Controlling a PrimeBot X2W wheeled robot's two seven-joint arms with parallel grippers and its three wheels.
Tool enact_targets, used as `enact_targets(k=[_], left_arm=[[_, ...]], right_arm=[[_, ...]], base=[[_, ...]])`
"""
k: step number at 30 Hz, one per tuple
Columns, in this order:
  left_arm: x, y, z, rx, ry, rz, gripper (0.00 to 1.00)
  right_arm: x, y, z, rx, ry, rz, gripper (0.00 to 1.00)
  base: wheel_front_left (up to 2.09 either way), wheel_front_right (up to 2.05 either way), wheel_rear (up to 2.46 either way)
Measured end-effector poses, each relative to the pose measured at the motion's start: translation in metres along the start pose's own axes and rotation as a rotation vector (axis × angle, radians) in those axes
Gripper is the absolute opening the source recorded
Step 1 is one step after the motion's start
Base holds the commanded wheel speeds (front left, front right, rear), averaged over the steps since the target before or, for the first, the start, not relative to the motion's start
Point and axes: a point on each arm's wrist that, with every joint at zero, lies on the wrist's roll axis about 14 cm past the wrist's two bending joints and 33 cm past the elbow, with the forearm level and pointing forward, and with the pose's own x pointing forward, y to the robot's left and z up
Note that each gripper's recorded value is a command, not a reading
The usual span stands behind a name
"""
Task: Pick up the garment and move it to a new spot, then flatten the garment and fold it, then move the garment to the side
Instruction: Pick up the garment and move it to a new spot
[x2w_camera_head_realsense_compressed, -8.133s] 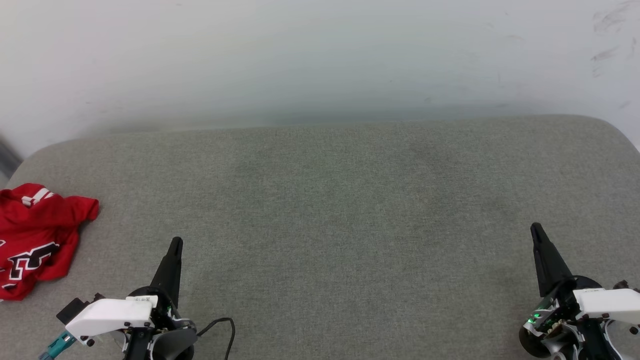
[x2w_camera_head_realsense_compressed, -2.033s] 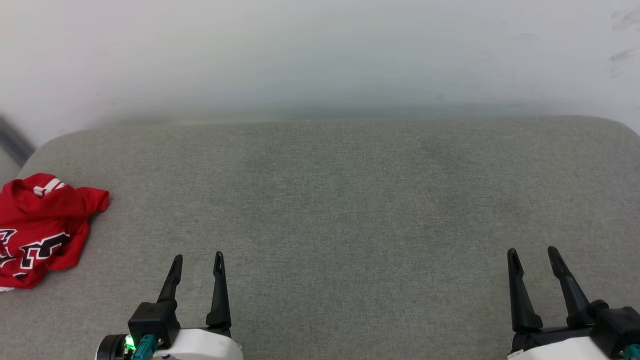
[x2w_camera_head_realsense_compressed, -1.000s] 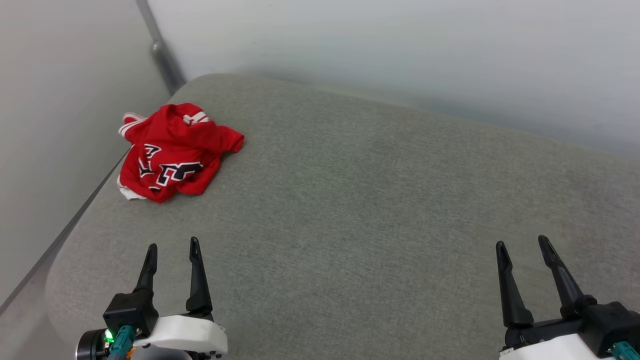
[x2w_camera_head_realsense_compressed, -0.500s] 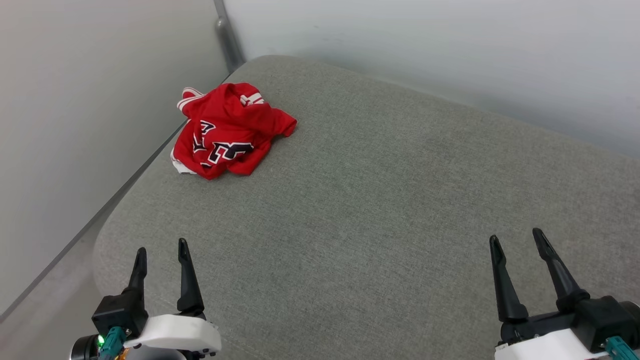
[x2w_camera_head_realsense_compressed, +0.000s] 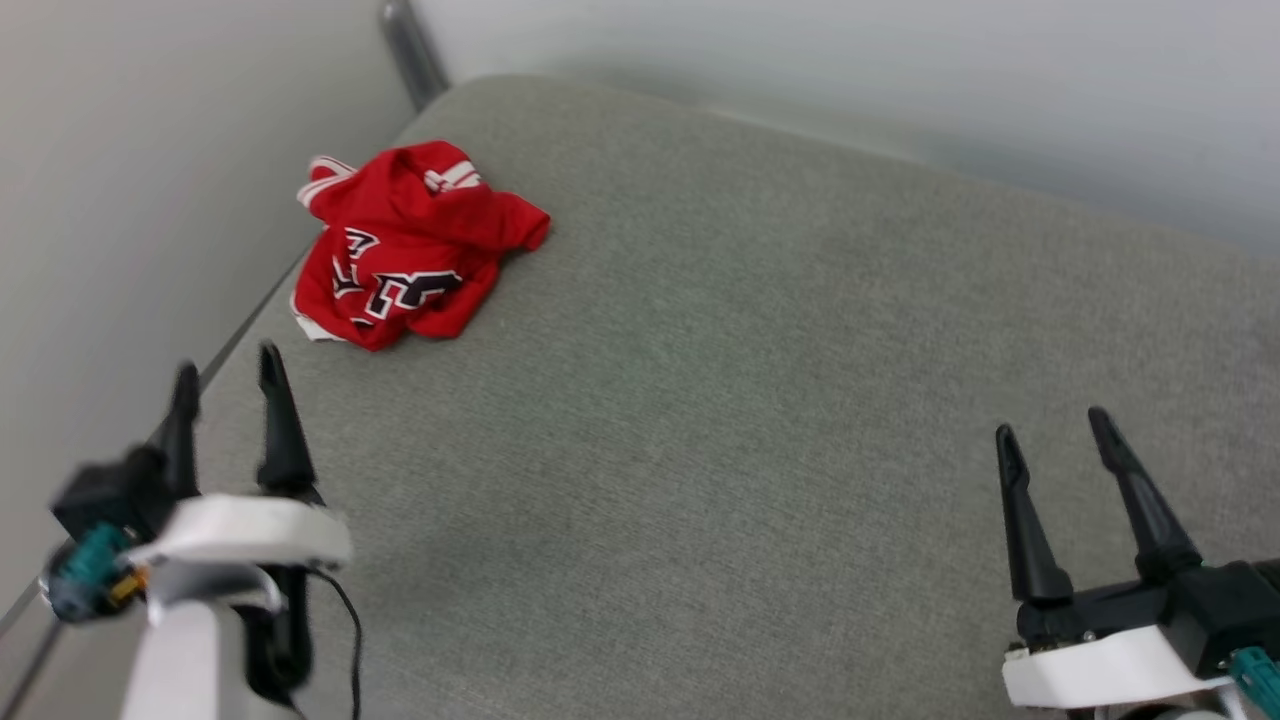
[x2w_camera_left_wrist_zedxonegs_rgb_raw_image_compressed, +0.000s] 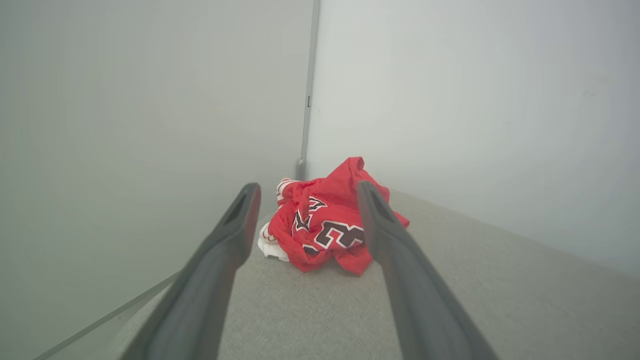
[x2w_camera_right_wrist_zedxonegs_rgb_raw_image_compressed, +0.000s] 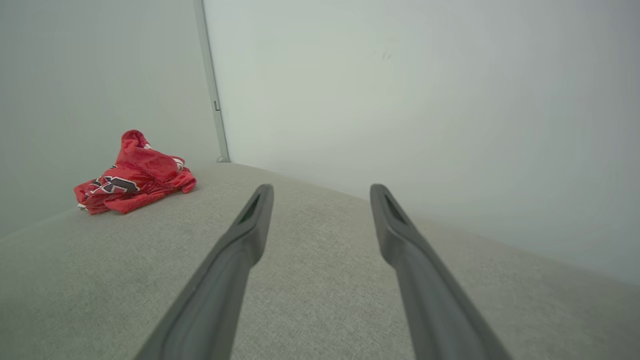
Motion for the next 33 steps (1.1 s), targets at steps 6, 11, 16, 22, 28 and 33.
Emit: enact_targets(k=[6, 11, 16, 22, 28, 33], left_arm=[[0.069, -0.008, 0.025, 0.032, -0.080, -0.043, 1.00], [0.127, -0.024, 0.039, 0.072, -0.127, -0.082, 1.00], [0.176, -0.028, 0.027, 0.122, -0.088, -0.090, 1.00], [0.220, -0.047, -0.017, 0.162, 0.117, -0.137, 1.00], [0.228, -0.053, -0.081, 0.173, 0.468, -0.173, 1.00], [0.202, -0.056, -0.136, 0.200, 0.832, -0.220, 1.00]], right_arm=[[0.008, -0.026, -0.009, -0.038, -0.003, -0.052, 1.00], [0.018, -0.045, -0.020, -0.065, -0.010, -0.087, 1.00], [0.022, -0.066, -0.033, -0.088, -0.004, -0.130, 1.00], [0.025, -0.089, -0.042, -0.107, -0.018, -0.179, 1.00], [0.025, -0.101, -0.054, -0.124, -0.011, -0.203, 1.00], [0.025, -0.106, -0.063, -0.131, -0.003, -0.210, 1.00]], base=[[0.00, 0.00, 0.00], [0.00, 0.00, 0.00], [0.00, 0.00, 0.00], [0.00, 0.00, 0.00], [0.00, 0.00, 0.00], [0.00, 0.00, 0.00]])
